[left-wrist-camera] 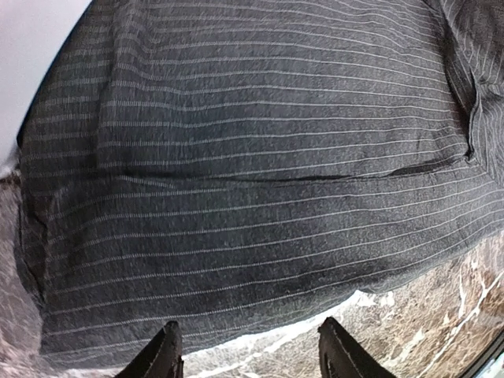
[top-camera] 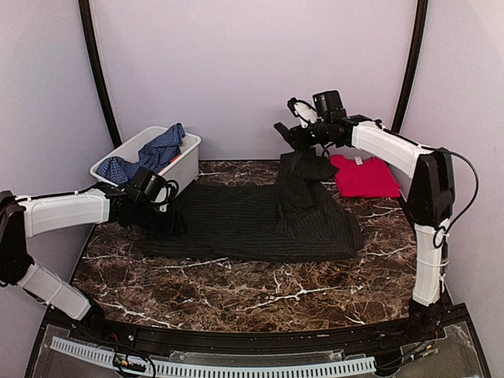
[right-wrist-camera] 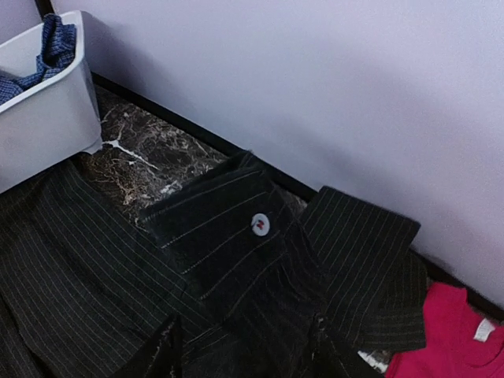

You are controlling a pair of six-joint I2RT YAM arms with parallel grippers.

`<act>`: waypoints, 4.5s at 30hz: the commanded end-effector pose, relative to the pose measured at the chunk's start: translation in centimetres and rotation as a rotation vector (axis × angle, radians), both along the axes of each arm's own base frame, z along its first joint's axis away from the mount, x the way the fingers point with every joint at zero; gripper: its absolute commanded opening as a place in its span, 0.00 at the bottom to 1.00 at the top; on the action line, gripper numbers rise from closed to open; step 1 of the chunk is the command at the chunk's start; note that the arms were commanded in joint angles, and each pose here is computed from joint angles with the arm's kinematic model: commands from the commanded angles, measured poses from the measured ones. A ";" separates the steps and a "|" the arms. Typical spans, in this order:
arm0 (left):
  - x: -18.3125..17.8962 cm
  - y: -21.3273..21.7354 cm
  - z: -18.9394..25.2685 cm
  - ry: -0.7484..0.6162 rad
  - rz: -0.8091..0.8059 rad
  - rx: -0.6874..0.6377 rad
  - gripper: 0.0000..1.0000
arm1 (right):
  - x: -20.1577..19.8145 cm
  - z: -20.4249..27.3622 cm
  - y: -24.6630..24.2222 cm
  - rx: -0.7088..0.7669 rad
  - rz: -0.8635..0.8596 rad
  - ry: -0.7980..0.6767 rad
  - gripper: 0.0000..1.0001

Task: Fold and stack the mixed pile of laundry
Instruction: Adjust the 1/3-folded shirt at the center of the board, then smooth out the 1/3-folded shirt at the center of the board, then move the 1/3-folded shirt to the center of the board.

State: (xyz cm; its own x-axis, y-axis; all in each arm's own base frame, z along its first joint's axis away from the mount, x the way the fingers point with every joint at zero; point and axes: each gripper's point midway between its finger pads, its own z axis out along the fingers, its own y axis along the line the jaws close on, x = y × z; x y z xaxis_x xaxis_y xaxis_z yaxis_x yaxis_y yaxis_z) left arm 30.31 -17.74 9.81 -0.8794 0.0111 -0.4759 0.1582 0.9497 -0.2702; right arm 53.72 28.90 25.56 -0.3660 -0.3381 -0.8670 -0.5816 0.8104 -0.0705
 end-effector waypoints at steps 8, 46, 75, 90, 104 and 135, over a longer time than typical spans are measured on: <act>-2.5 0.5 0.1 0.082 0.133 -0.108 0.60 | -11.5 -3.2 -4.6 0.113 -0.092 0.370 0.78; -2.9 6.2 -7.4 0.293 0.423 -0.038 0.62 | -24.3 -23.3 -15.4 -0.168 -0.427 0.830 0.00; -1.0 0.3 0.0 0.147 0.154 -0.123 0.59 | -21.5 -12.2 -11.9 -0.065 -0.334 0.677 0.55; -0.1 1.3 -7.9 0.279 0.187 -0.022 0.57 | -23.2 -23.2 -6.2 0.025 -0.178 0.932 0.37; -9.5 2.5 -9.0 0.440 0.180 -0.012 0.55 | -32.3 -24.4 -10.4 0.145 -0.372 1.116 0.41; 0.8 -3.2 2.1 0.083 0.044 -0.086 0.64 | -5.8 -13.5 -2.3 -0.015 -0.066 0.639 0.61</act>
